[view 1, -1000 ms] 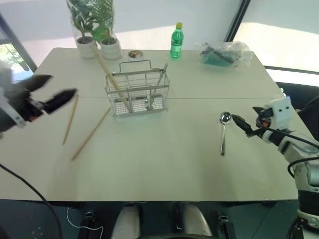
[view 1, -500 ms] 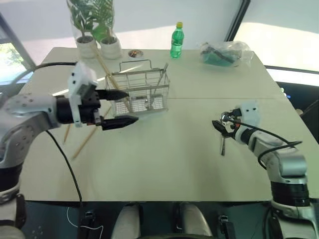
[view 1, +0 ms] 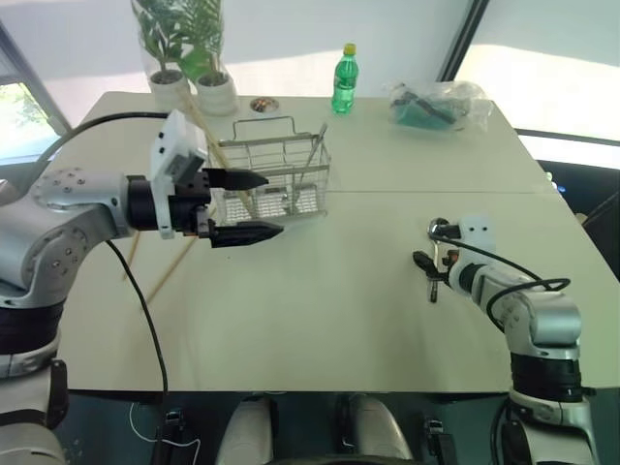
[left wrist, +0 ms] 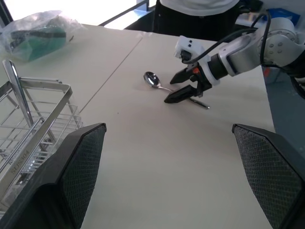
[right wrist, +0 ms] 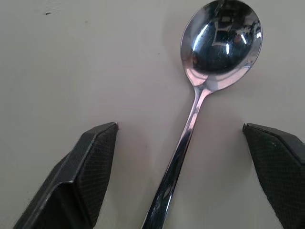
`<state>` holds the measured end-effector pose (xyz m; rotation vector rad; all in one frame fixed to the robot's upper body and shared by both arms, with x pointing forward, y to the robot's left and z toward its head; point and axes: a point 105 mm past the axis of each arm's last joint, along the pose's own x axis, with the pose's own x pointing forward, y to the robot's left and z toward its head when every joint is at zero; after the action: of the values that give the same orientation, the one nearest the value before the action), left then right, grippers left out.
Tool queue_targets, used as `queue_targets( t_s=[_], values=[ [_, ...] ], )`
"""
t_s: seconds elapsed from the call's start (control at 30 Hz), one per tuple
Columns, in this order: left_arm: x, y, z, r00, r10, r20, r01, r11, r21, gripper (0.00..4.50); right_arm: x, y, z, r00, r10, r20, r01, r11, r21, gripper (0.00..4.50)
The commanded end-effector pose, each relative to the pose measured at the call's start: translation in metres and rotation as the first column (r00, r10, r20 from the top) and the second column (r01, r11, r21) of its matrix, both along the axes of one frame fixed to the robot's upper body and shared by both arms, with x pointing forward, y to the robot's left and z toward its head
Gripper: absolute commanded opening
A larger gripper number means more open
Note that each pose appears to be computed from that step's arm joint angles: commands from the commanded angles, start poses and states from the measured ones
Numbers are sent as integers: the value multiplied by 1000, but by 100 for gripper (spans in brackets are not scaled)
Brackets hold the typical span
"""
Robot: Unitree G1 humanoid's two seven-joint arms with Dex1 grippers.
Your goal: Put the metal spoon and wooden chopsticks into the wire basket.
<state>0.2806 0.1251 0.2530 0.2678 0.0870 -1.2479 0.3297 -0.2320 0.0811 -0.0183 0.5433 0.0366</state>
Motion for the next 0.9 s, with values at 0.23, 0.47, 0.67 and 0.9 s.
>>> queue_targets(
  t_s=[0.23, 0.47, 0.67, 0.9],
  values=[
    [-6, -3, 10, 998, -47, 29, 46, 999, 15, 450, -1, -3, -5, 999, -32, -13, 32, 999, -18, 5],
    [-5, -2, 13, 998, -40, 40, 39, 999, 13, 450, 7, -8, 8, 998, -27, 59, 30, 998, -58, 5],
    [-4, 3, 14, 999, -17, 48, 16, 1000, 10, 450, 28, -3, 71, 934, 42, 354, -8, 995, -97, 5],
    [-2, 6, 17, 998, 24, 65, -23, 1000, -12, 450, 45, 36, 185, 702, 73, 708, -141, 989, 38, 5]
  ],
)
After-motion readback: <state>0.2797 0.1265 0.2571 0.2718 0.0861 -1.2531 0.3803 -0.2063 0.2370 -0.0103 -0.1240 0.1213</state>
